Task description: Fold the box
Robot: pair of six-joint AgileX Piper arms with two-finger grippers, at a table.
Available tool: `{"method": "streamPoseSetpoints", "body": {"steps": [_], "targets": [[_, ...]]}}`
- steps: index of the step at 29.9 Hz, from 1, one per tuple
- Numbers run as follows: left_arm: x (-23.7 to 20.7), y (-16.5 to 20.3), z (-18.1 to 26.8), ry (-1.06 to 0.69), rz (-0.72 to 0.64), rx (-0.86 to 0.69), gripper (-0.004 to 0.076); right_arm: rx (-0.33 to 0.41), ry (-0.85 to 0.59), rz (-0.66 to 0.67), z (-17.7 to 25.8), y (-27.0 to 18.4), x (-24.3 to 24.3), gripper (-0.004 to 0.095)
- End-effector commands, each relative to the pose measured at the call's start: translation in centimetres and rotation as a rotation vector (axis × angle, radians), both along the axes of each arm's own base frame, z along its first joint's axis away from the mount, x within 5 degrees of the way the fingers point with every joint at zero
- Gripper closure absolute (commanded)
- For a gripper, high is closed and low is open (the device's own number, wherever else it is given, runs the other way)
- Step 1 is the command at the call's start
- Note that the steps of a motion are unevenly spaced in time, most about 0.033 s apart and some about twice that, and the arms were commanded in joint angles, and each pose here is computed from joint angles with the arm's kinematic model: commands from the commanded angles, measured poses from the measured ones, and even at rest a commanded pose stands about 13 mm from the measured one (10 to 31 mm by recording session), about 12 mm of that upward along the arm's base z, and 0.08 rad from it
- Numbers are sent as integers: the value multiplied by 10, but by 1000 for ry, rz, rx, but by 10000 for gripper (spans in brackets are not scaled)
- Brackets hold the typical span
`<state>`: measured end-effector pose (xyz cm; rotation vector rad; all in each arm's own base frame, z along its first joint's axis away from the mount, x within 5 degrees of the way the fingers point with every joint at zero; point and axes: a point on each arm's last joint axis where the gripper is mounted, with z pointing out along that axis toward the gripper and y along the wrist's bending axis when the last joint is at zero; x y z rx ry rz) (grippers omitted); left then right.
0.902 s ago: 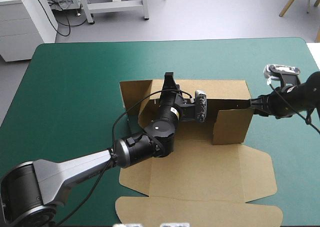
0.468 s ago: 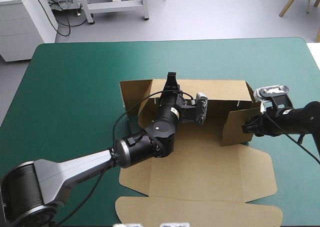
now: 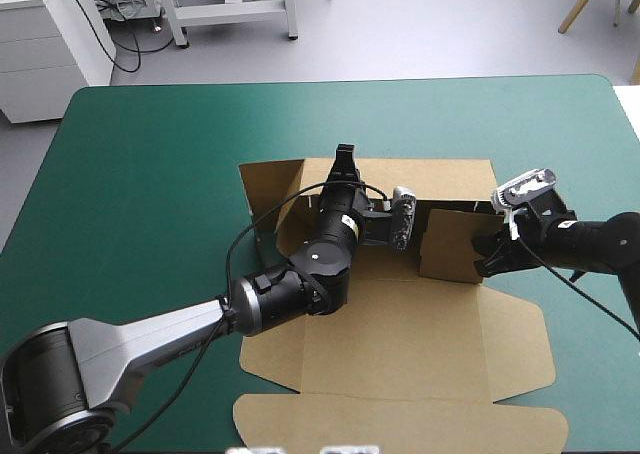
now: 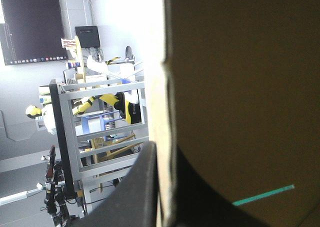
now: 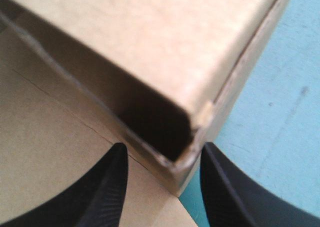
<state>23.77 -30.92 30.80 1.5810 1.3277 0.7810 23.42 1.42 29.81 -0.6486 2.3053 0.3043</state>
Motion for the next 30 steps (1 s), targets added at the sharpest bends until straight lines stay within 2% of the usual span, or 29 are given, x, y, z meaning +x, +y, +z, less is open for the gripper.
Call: {"method": "streamPoseSetpoints", "body": {"steps": [1, 6, 10, 14, 17, 23, 30], "targets": [[-3, 5, 16, -9, 20, -42, 734, 40, -95, 3, 6, 4, -1, 495], [-3, 5, 16, -9, 16, -41, 734, 41, -155, -77, 0, -1, 3, 495], [-3, 2, 13, -5, 0, -39, 734, 57, -229, -68, 5, 0, 7, 495], [-2, 0, 8, -18, -31, 43, 734, 65, -252, -60, 7, 1, 8, 502], [-1, -1, 5, -13, -32, 51, 734, 61, -255, -60, 7, 1, 8, 604], [-1, -1, 4, -10, -27, 54, 734, 60, -256, -58, 7, 1, 8, 927], [-1, -2, 4, -9, -30, 49, 734, 83, -242, -78, 7, 1, 8, 920]]}}
